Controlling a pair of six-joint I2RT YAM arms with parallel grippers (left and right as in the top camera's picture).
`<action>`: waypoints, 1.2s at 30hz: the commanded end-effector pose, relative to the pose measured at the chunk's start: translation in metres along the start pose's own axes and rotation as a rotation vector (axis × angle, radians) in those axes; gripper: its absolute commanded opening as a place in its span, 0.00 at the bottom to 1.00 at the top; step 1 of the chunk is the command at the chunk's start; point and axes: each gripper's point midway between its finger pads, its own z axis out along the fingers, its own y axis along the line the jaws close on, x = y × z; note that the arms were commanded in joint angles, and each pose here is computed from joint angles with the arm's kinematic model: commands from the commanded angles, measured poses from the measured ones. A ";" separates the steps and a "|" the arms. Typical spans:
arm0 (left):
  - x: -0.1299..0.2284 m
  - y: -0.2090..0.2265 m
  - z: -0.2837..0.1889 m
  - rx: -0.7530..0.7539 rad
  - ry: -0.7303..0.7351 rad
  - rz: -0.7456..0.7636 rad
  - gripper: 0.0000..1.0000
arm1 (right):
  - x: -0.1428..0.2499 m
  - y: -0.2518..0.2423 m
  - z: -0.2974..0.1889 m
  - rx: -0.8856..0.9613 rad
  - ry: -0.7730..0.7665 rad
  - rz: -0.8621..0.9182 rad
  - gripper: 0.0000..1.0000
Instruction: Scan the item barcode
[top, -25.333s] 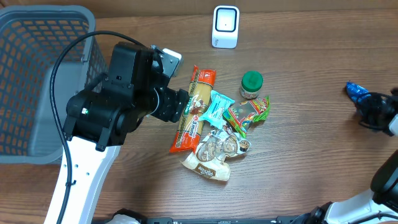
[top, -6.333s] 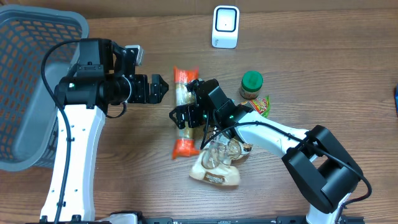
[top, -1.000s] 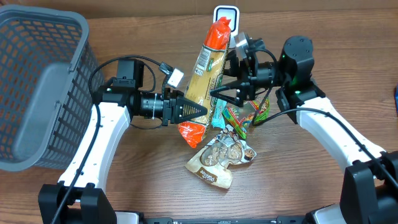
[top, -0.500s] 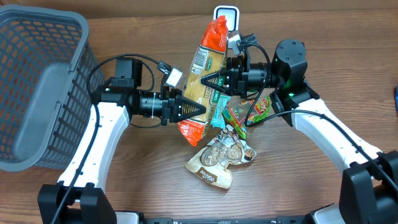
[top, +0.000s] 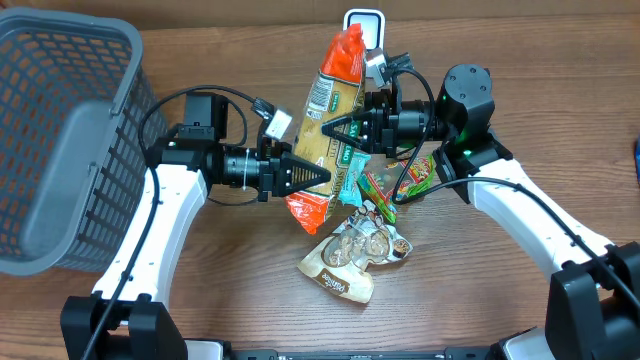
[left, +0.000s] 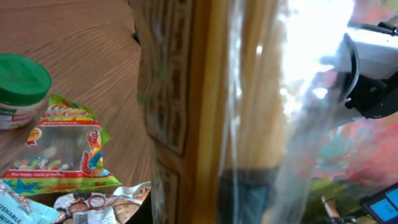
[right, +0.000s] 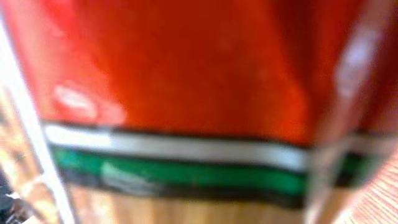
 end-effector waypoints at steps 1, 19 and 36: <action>-0.019 -0.036 0.001 0.110 -0.041 0.078 0.05 | 0.001 0.017 0.014 -0.038 0.010 -0.073 0.04; -0.022 -0.039 -0.003 0.132 -0.058 0.046 1.00 | -0.016 -0.008 -0.007 0.070 -0.061 -0.062 0.04; -0.003 0.079 -0.064 -0.558 0.001 -0.204 1.00 | -0.056 -0.086 -0.061 0.461 -0.192 -0.021 0.04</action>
